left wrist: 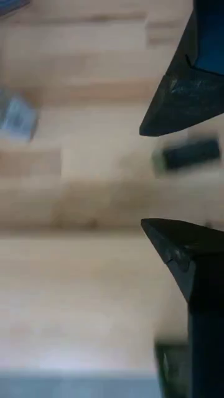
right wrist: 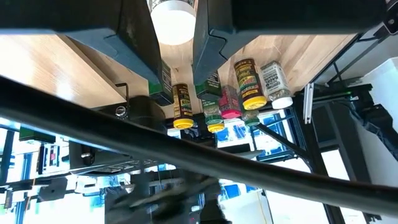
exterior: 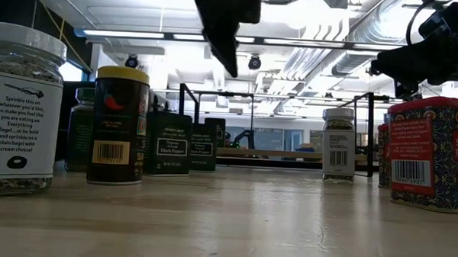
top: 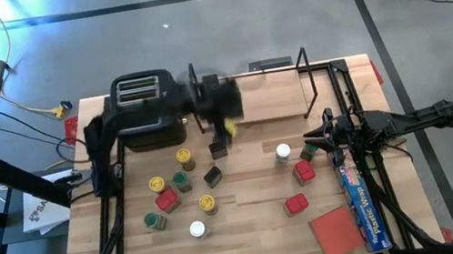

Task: Shelf spices
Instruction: Put the top black seasoning can on the shelf aligned with the other black seasoning can

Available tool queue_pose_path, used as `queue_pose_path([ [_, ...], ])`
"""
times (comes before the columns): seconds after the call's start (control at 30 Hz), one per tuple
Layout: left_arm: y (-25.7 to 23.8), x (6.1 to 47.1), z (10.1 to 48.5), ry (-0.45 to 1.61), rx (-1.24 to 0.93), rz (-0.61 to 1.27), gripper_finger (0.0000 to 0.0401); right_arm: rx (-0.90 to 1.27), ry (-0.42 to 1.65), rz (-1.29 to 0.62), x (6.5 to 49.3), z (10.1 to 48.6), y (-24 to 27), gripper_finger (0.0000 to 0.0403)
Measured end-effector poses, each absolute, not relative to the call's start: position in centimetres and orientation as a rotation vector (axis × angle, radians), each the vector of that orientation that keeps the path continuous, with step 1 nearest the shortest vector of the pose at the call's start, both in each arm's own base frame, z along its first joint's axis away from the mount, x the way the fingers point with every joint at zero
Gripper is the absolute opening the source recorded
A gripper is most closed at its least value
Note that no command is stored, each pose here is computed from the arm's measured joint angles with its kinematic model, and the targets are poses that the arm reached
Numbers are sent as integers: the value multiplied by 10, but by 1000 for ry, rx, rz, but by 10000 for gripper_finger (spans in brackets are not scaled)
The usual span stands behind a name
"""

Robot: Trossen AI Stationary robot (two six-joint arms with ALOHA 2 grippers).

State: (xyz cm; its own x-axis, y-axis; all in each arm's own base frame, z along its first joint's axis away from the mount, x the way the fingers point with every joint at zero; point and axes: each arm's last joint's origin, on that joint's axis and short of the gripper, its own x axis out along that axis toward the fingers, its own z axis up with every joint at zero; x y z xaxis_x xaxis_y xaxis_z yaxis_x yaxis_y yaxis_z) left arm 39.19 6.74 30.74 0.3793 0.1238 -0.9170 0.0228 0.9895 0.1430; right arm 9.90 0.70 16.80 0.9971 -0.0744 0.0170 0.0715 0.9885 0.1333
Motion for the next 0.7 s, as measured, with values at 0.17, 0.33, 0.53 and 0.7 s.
queue_pose_path([
  [0.17,26,374,280,1281,137,188,214,133,-22,-73,99,168,7,85],
  [0.33,41,359,257,1304,-49,185,228,133,-22,-71,99,168,7,85],
  [0.53,59,359,237,1321,-46,142,269,133,-22,-71,99,168,7,85],
  [0.7,59,365,220,1377,18,202,277,133,-22,-71,99,168,7,85],
])
